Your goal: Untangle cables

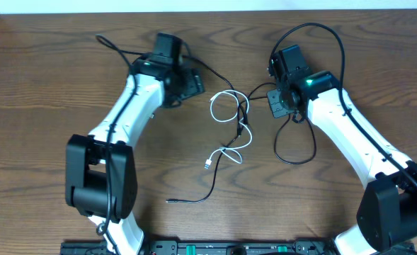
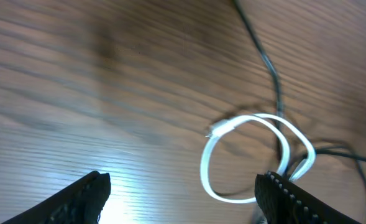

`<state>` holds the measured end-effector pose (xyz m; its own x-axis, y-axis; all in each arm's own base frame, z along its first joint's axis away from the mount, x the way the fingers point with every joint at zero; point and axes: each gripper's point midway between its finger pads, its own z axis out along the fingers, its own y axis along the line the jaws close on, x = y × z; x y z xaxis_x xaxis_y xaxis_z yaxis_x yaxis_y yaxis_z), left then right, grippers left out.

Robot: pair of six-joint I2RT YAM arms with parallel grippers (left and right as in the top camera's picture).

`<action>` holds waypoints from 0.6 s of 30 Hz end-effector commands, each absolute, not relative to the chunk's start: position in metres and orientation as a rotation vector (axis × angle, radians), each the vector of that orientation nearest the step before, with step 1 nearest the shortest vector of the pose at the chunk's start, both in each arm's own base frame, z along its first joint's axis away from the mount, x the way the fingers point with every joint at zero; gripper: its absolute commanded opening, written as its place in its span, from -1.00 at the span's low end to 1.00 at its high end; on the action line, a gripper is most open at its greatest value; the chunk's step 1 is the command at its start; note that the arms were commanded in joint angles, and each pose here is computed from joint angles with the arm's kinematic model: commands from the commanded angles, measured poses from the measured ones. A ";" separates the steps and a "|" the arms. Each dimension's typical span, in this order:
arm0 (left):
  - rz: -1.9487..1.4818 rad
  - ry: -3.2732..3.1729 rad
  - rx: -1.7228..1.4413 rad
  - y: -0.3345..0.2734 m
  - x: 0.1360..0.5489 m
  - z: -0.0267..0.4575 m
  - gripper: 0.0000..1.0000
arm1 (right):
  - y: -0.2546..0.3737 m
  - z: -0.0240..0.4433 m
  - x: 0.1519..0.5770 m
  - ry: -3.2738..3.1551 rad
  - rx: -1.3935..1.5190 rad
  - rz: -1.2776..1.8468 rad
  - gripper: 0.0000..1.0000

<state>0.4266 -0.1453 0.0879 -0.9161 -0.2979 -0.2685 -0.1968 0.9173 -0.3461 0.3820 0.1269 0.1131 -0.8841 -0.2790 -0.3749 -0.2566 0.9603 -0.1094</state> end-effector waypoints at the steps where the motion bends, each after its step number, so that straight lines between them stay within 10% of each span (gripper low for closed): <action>1: -0.468 2.732 -0.336 -0.178 0.433 0.083 0.58 | 0.140 0.112 0.379 2.724 -0.395 -0.005 -0.98; 18: -0.500 2.691 -0.321 -0.258 0.442 0.018 0.55 | 0.141 0.112 0.377 2.726 -0.403 -0.005 -0.98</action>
<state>0.4375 -0.2546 0.0269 -0.9117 -0.2634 -0.3153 -0.1241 0.9082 -0.3998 0.3782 0.1373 0.1122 -0.8838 -0.2843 -0.3715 -0.2794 0.9578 -0.0683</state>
